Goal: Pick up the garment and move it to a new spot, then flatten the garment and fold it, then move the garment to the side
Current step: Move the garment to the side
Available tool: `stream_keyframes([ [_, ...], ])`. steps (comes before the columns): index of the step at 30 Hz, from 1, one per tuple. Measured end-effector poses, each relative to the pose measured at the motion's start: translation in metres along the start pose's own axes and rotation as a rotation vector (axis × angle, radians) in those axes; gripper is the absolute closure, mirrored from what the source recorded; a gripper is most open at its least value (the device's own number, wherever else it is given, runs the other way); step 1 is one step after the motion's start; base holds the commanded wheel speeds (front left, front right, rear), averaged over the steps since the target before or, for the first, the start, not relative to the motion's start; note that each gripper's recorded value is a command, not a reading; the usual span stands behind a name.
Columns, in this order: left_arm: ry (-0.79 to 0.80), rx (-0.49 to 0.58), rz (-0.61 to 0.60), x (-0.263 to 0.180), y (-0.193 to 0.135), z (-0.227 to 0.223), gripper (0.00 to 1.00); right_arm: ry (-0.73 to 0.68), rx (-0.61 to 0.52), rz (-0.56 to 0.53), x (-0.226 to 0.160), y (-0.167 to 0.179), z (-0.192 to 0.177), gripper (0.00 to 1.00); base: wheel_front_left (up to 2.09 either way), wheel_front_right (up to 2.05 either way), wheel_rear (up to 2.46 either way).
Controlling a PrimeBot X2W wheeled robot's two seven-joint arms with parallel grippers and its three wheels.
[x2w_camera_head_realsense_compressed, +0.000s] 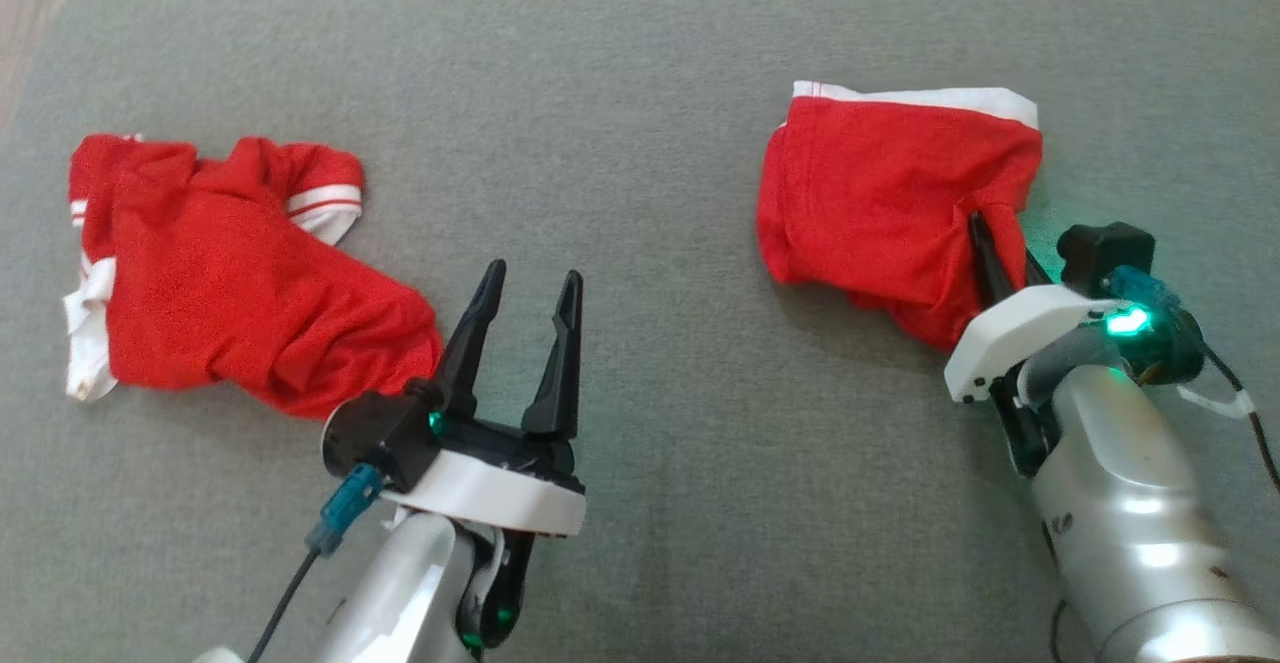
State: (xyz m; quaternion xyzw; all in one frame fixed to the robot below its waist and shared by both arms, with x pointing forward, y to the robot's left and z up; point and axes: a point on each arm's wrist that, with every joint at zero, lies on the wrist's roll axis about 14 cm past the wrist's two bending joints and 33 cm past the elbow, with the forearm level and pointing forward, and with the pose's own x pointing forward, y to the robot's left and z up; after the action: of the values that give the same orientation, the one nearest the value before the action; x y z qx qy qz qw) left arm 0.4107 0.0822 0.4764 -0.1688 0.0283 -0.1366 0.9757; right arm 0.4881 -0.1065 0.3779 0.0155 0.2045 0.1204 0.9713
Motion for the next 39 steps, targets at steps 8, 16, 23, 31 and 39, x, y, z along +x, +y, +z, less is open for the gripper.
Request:
stream_keyframes([
  [8, -0.010, -0.014, -0.075, 0.005, -0.027, 0.003, 0.00, -0.010, -0.217, -0.044, -0.019, -0.042, 0.011, 1.00, 0.00, 0.00, 0.00],
  [16, -0.044, -0.023, -0.155, 0.016, -0.056, 0.016, 0.00, 0.086, -0.449, -0.058, -0.036, -0.089, 0.009, 1.00, 0.00, 0.00, 0.00],
  [23, -0.034, -0.026, -0.173, 0.022, -0.060, 0.012, 0.00, 0.202, -0.541, -0.132, -0.054, -0.153, 0.002, 1.00, 0.00, 0.00, 0.00],
  [31, -0.022, -0.027, -0.147, 0.030, -0.048, 0.006, 0.00, 0.313, -0.552, -0.242, -0.068, -0.217, 0.002, 1.00, 0.00, 0.00, 0.00],
  [39, -0.014, -0.018, -0.124, 0.034, -0.037, 0.003, 0.00, 0.320, -0.560, -0.273, -0.058, -0.234, 0.012, 1.00, 0.00, 0.00, 0.00],
])
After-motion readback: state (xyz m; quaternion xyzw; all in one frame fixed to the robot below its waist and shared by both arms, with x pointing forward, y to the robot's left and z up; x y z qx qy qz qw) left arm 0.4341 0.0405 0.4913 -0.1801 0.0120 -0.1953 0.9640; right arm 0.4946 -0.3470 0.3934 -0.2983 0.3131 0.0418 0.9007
